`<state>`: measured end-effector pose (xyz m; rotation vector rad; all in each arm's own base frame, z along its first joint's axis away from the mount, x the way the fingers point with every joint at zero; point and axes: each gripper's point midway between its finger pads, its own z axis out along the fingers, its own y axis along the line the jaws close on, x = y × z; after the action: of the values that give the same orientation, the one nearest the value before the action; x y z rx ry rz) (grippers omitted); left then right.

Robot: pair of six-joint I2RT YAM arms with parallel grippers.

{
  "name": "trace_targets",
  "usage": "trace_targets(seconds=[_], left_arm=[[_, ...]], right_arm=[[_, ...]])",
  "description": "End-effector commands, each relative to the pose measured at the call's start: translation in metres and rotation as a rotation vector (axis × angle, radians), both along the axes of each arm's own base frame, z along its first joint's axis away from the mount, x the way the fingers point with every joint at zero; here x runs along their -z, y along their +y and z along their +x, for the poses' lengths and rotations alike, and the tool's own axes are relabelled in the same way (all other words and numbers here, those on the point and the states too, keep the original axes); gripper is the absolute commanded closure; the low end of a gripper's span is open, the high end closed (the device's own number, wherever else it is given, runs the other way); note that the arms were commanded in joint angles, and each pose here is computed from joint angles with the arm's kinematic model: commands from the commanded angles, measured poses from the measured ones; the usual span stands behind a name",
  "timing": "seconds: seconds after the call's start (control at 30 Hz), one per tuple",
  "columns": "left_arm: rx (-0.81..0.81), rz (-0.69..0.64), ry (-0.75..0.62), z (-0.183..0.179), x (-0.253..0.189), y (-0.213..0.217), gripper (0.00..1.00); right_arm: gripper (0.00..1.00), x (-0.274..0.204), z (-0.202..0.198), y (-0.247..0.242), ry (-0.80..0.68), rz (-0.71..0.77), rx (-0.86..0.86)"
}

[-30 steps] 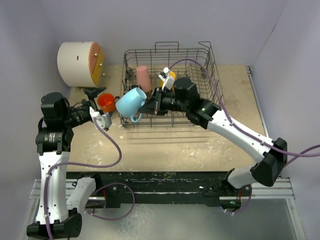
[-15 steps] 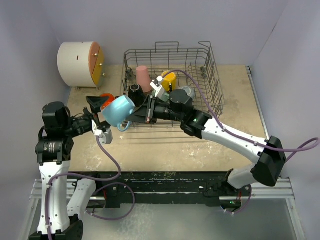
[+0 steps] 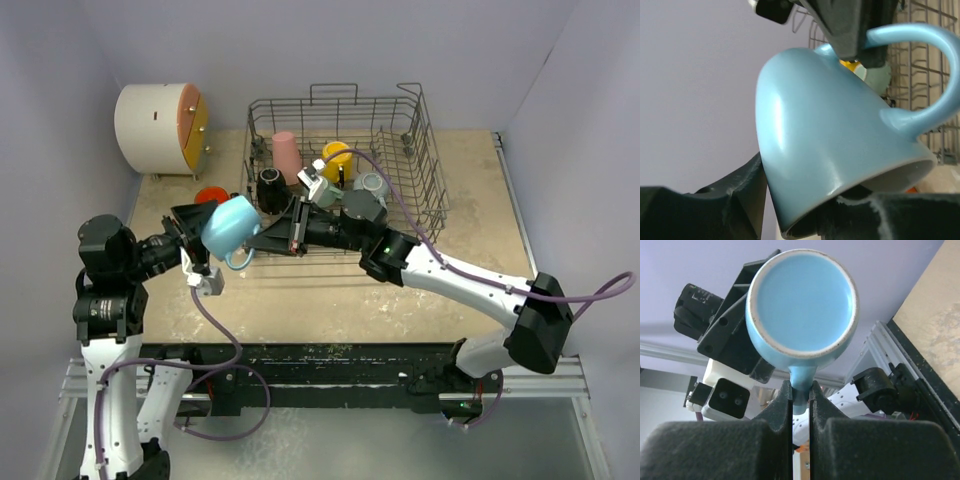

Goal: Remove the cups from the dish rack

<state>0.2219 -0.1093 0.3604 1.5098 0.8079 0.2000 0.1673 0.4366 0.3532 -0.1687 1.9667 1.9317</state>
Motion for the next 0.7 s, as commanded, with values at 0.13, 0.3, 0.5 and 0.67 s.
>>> trace_targets(seconds=[0.13, 0.3, 0.5, 0.67], left_arm=[[0.029, -0.071, 0.048, -0.005, -0.014, -0.006, 1.00], [-0.037, -0.017, 0.328, 0.002, 0.029, 0.005, 1.00], [-0.167, -0.016, 0.546, 0.022, 0.051, 0.023, 1.00], [-0.259, 0.035, 0.623, 0.033, 0.069, 0.040, 1.00]], right_arm=[[0.77, -0.040, -0.020, -0.009, -0.105, 0.098, -0.017], [0.49, -0.021, -0.007, -0.028, -0.135, -0.053, 0.092], [0.36, -0.006, 0.019, -0.071, -0.191, -0.245, 0.235], [0.31, -0.013, 0.046, -0.126, -0.219, -0.335, 0.375]])
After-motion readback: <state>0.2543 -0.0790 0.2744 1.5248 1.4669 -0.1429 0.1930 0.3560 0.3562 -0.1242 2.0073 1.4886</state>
